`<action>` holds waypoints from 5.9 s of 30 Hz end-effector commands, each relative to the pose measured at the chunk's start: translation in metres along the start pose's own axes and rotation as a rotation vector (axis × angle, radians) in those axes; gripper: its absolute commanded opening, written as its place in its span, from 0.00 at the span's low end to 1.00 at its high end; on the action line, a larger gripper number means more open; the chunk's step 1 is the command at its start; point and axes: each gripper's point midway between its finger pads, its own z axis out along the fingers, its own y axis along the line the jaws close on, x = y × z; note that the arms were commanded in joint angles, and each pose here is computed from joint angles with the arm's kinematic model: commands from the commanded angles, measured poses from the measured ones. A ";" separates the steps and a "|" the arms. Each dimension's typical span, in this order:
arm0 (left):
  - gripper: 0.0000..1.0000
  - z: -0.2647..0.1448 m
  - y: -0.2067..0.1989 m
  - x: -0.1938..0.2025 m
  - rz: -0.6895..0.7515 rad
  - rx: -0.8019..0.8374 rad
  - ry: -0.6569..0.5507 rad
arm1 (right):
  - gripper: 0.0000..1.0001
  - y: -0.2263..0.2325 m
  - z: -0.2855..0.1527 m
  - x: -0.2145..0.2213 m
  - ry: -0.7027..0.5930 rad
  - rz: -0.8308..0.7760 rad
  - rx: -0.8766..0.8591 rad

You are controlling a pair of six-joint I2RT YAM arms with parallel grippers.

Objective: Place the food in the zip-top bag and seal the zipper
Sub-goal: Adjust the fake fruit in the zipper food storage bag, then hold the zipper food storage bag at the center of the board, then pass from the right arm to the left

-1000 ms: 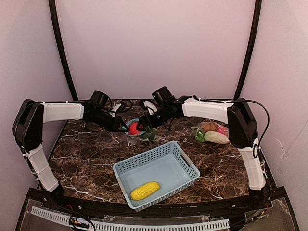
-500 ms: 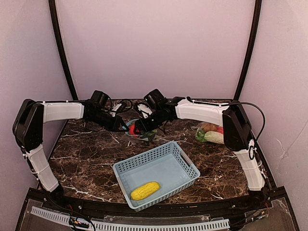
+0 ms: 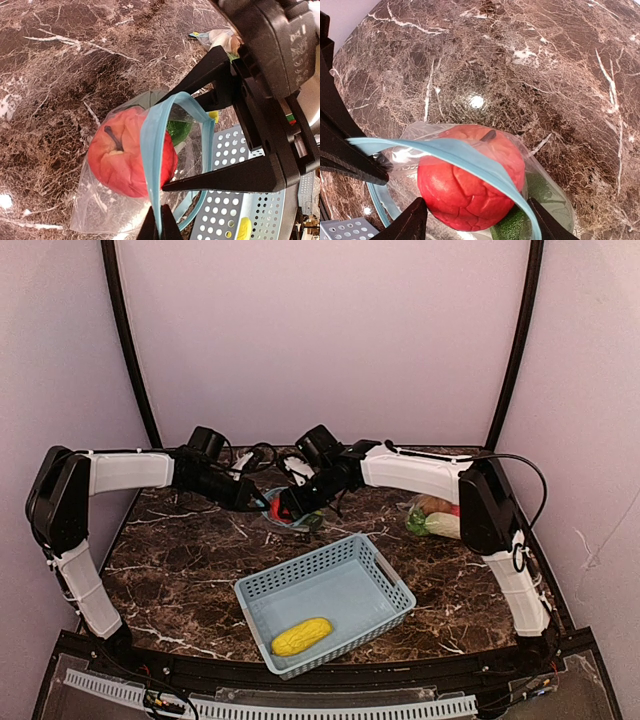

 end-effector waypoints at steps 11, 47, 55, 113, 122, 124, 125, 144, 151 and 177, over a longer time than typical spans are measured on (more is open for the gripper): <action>0.01 -0.017 -0.009 -0.010 0.026 -0.013 -0.045 | 0.65 -0.019 0.001 0.025 0.104 0.020 0.086; 0.01 -0.016 0.015 -0.004 -0.073 -0.030 0.004 | 0.42 -0.022 -0.057 0.033 -0.072 -0.123 0.088; 0.01 -0.016 0.015 -0.004 -0.075 -0.029 0.005 | 0.38 -0.020 -0.047 0.040 -0.045 -0.131 0.060; 0.50 -0.036 0.051 0.001 -0.048 -0.293 0.037 | 0.00 0.000 -0.050 0.030 -0.080 -0.271 0.092; 0.01 -0.049 0.029 -0.016 0.016 -0.241 -0.030 | 0.00 0.003 -0.076 0.010 -0.138 -0.233 0.121; 0.01 -0.060 0.015 -0.026 0.042 -0.213 -0.088 | 0.00 0.009 -0.092 0.001 -0.169 -0.237 0.107; 0.01 -0.061 0.010 -0.026 0.046 -0.191 -0.100 | 0.00 0.014 -0.105 -0.005 -0.195 -0.241 0.098; 0.06 -0.078 -0.091 0.036 0.025 -0.037 0.057 | 0.00 0.097 -0.178 0.062 -0.115 -0.385 -0.232; 0.38 -0.092 -0.086 0.071 0.092 -0.150 0.046 | 0.00 0.104 -0.182 0.085 -0.111 -0.381 -0.297; 0.52 -0.061 -0.220 0.023 0.854 0.365 -0.285 | 0.00 0.110 -0.181 0.083 -0.164 -0.378 -0.334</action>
